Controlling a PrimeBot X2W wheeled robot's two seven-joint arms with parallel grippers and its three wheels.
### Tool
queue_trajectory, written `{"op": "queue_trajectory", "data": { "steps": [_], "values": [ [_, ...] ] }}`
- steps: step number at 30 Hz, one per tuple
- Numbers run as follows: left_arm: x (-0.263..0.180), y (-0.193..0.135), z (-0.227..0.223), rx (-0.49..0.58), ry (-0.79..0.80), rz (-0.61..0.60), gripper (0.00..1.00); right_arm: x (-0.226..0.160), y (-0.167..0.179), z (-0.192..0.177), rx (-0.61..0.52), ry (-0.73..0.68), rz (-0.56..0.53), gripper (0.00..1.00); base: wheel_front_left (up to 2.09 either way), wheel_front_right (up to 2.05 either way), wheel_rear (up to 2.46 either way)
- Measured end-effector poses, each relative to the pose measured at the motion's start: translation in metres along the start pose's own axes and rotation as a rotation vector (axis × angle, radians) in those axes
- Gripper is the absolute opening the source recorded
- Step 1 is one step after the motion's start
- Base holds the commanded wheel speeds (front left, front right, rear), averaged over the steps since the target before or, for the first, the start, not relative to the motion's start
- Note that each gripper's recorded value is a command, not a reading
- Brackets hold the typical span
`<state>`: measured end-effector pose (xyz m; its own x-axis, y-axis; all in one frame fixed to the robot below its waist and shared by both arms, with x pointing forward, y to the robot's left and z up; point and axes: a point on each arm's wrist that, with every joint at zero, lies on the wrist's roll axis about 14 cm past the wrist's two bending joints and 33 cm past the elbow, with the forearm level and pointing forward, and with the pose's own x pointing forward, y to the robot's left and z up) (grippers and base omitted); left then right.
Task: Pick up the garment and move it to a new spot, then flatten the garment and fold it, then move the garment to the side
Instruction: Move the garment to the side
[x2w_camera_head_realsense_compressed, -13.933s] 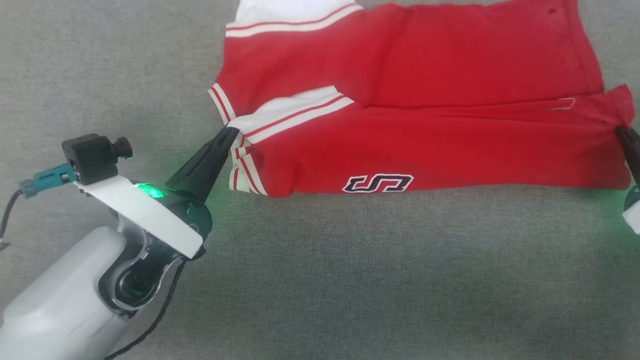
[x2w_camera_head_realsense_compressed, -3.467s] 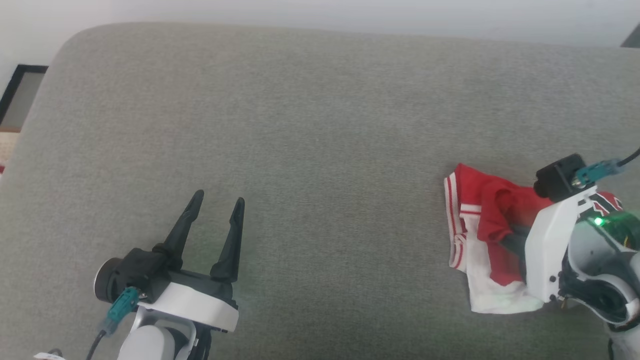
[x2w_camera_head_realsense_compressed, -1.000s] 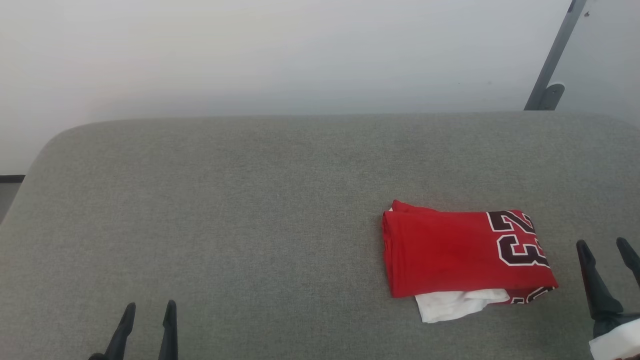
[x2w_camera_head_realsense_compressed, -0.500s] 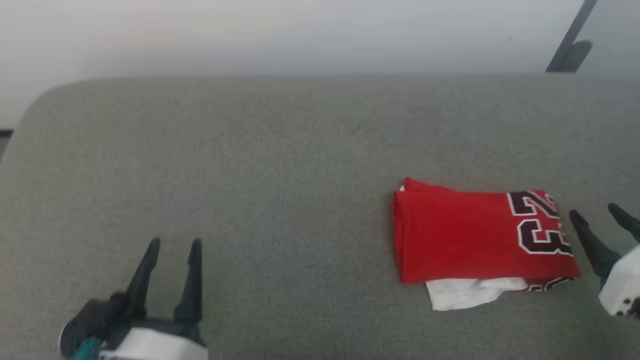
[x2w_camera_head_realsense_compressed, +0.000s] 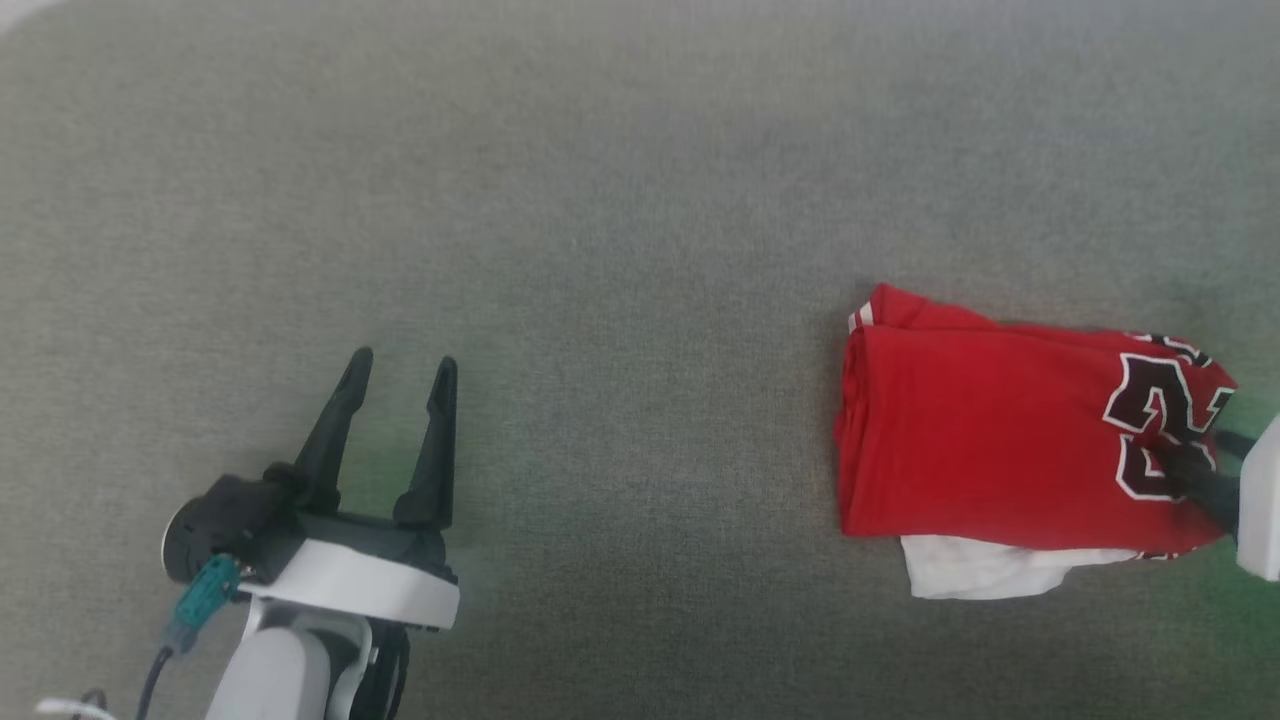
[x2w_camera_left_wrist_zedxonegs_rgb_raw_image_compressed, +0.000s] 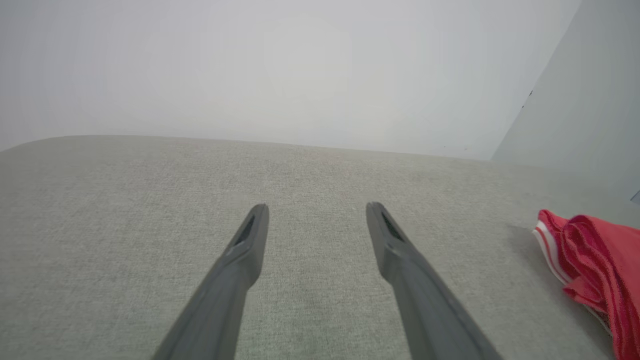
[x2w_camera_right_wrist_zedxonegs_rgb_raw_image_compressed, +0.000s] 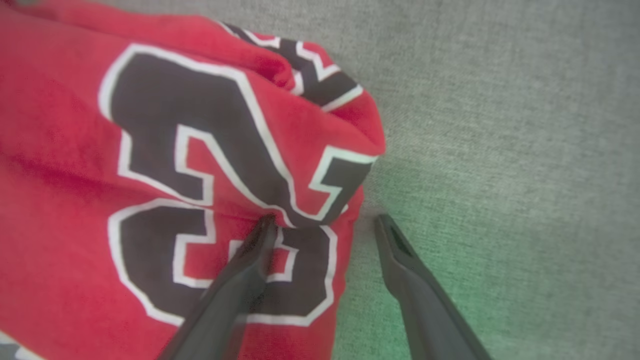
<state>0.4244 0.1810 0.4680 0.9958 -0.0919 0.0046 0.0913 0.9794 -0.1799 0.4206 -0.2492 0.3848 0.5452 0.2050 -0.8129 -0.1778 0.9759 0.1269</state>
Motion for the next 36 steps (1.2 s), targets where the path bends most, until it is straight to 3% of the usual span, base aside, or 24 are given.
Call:
{"op": "queue_trajectory", "data": {
  "steps": [4,5,7,11,15,23,28,36],
  "values": [
    [0.01,0.003,-0.011,0.008,0.026,-0.005,1.0,0.013,0.005,-0.005,-0.004,0.055,0.025,1.0,0.0,0.0,0.0],
    [0.012,0.004,-0.013,0.013,0.031,-0.008,1.0,0.015,0.005,-0.005,-0.004,0.056,0.029,0.51,0.0,0.0,0.0],
    [0.017,0.003,-0.017,0.018,0.038,-0.02,1.0,0.018,0.006,-0.003,-0.001,0.047,0.034,0.0,0.0,0.0,0.0],
    [0.032,-0.008,-0.018,0.032,0.029,-0.07,1.0,0.017,0.007,0.005,0.035,-0.023,0.037,0.0,0.0,0.0,0.0],
    [0.052,-0.024,-0.017,0.049,0.005,-0.143,1.0,0.005,-0.018,0.017,0.08,-0.12,-0.023,0.0,0.0,0.0,0.0],
    [0.101,-0.081,-0.017,0.086,-0.065,-0.368,1.0,-0.046,-0.121,0.037,0.164,-0.321,-0.322,0.0,0.0,0.0,0.0],
    [0.135,-0.128,-0.028,0.082,-0.11,-0.535,1.0,-0.08,-0.198,0.037,0.154,-0.379,-0.583,0.0,0.0,0.0,0.0],
    [0.162,-0.166,-0.039,0.061,-0.161,-0.66,1.0,-0.09,-0.255,0.045,0.145,-0.446,-0.784,0.0,0.0,0.0,0.0]
  ]
}}
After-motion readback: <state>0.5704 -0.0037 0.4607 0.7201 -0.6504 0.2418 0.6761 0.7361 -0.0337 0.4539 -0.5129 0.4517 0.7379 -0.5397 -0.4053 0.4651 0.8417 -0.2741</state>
